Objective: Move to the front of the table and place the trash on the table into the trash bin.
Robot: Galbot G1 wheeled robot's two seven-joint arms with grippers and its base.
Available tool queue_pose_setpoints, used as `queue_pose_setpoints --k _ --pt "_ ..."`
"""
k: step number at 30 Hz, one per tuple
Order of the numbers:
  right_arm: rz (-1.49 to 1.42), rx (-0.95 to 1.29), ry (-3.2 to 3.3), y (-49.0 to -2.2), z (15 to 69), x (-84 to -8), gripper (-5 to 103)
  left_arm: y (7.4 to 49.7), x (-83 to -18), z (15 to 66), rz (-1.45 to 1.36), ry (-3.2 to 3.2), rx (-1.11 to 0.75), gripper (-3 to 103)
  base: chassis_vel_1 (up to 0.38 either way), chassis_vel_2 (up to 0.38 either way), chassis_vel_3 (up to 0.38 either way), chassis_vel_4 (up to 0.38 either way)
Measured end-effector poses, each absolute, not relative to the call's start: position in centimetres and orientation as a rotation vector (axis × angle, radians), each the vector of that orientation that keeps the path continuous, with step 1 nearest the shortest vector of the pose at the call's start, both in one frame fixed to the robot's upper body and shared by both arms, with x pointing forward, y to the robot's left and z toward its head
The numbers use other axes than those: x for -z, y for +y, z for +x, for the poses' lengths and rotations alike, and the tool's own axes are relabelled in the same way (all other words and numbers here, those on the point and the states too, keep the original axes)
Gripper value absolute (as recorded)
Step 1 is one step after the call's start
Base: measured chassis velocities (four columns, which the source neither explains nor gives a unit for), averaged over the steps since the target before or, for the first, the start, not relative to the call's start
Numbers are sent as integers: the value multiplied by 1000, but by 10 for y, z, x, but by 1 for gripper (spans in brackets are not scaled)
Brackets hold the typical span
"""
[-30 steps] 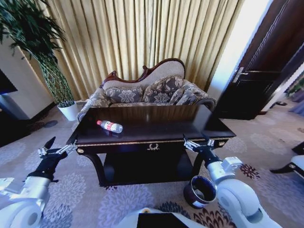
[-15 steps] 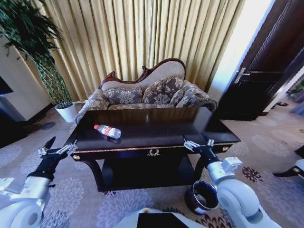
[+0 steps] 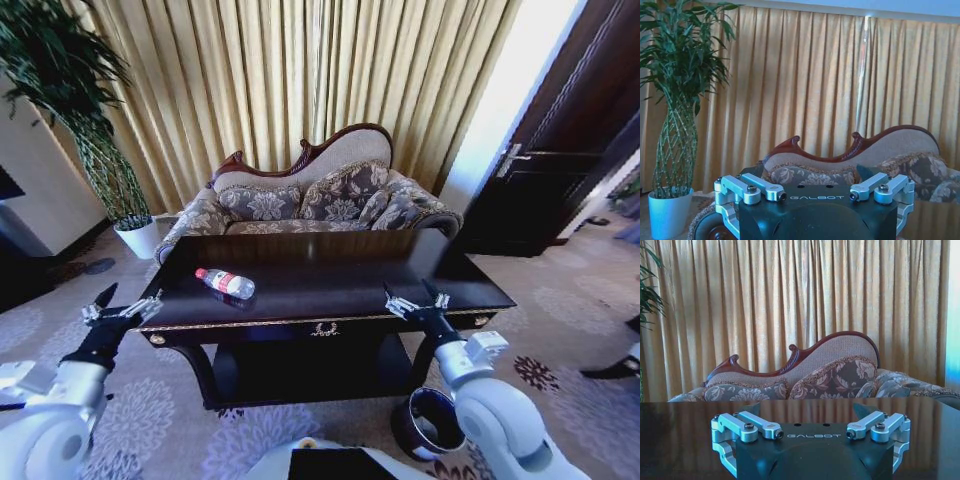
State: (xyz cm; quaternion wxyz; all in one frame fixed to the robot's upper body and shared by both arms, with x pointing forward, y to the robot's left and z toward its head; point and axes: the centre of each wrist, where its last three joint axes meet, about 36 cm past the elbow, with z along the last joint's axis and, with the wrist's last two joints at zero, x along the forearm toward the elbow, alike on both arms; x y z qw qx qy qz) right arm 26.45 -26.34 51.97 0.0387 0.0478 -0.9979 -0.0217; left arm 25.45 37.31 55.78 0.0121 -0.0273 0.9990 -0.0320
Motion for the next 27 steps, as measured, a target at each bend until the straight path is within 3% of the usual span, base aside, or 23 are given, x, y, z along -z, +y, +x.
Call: queue_pose_setpoints --k 8,12,19,23,24,27 --pt "135 74 -3050 -260 265 -509 100 360 -572 281 -82 3123 211 100 0 0 0 0" --pt "130 79 -3038 -259 266 -504 100 346 -572 294 -86 3161 394 100 0 0 0 0" --pt "121 78 -3025 -260 268 -498 100 343 -578 316 -74 3210 504 100 0 0 0 0" --pt "116 76 -3020 -261 270 -495 100 347 -582 321 -40 3241 418 100 0 0 0 0" --pt "111 78 -3018 -262 271 -494 100 357 -584 326 -16 3254 265 100 0 0 0 0" --pt "107 83 -3014 -262 273 -491 100 367 -589 329 35 3259 125 100 0 0 0 0"
